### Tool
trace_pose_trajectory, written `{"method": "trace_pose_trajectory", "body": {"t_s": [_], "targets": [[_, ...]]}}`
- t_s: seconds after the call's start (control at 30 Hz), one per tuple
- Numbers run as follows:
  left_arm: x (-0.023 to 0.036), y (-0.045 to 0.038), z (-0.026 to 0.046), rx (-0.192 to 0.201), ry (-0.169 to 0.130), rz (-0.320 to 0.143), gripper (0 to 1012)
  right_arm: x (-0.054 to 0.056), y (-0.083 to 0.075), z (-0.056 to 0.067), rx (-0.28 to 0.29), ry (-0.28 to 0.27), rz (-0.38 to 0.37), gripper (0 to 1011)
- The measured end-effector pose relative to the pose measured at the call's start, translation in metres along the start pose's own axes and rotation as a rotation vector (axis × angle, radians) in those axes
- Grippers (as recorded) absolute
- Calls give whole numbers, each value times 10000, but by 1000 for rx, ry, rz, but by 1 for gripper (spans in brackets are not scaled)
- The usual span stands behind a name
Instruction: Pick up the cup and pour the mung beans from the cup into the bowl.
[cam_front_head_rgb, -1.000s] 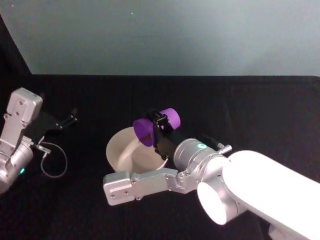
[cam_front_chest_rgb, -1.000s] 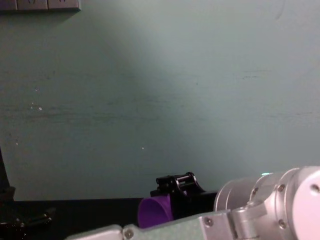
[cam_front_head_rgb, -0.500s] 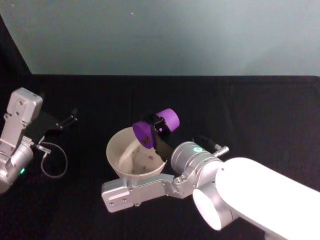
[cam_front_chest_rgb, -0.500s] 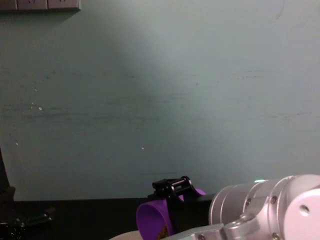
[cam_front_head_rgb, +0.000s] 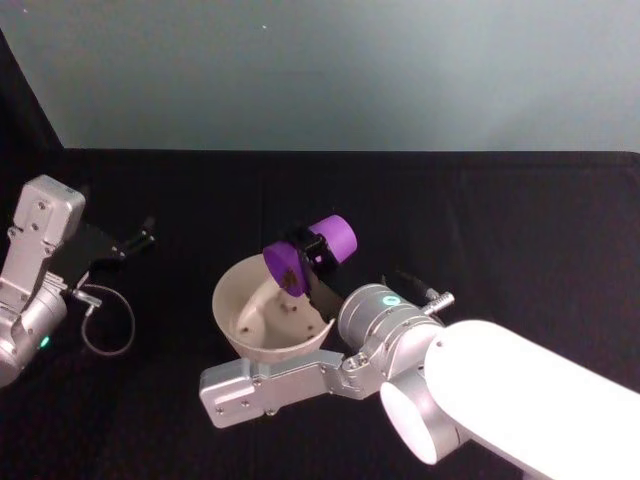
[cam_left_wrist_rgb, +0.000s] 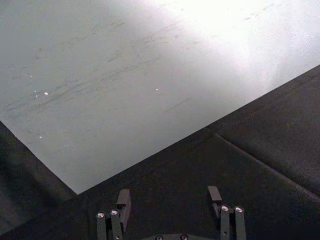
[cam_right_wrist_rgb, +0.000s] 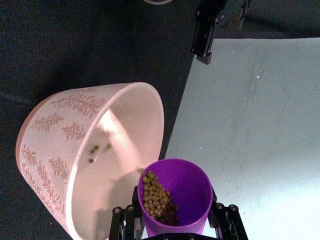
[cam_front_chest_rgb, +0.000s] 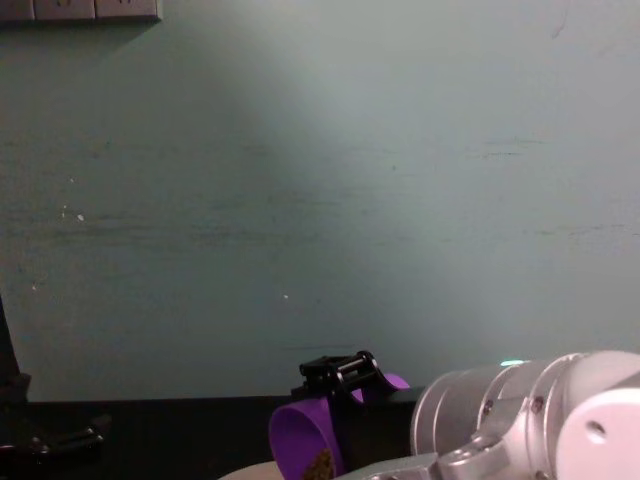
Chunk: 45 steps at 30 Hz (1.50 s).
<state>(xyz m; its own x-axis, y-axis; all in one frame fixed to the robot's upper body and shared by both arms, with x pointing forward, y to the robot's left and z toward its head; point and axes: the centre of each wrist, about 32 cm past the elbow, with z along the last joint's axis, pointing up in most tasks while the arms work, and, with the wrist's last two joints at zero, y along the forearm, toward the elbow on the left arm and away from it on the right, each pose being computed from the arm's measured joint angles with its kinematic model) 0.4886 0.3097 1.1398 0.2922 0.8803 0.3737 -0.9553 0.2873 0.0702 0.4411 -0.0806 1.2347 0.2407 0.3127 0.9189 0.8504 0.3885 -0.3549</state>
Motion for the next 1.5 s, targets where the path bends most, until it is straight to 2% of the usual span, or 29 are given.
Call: {"method": "trace_pose_trajectory", "body": {"t_s": [0.93,1.5], "targets": [[0,0,0,0,0,0,1000,33,-6,52,-16,-54,-6,726],[-1,0,0,0,0,0,1000,13,-14,93,-32,-96,-3,726]]}}
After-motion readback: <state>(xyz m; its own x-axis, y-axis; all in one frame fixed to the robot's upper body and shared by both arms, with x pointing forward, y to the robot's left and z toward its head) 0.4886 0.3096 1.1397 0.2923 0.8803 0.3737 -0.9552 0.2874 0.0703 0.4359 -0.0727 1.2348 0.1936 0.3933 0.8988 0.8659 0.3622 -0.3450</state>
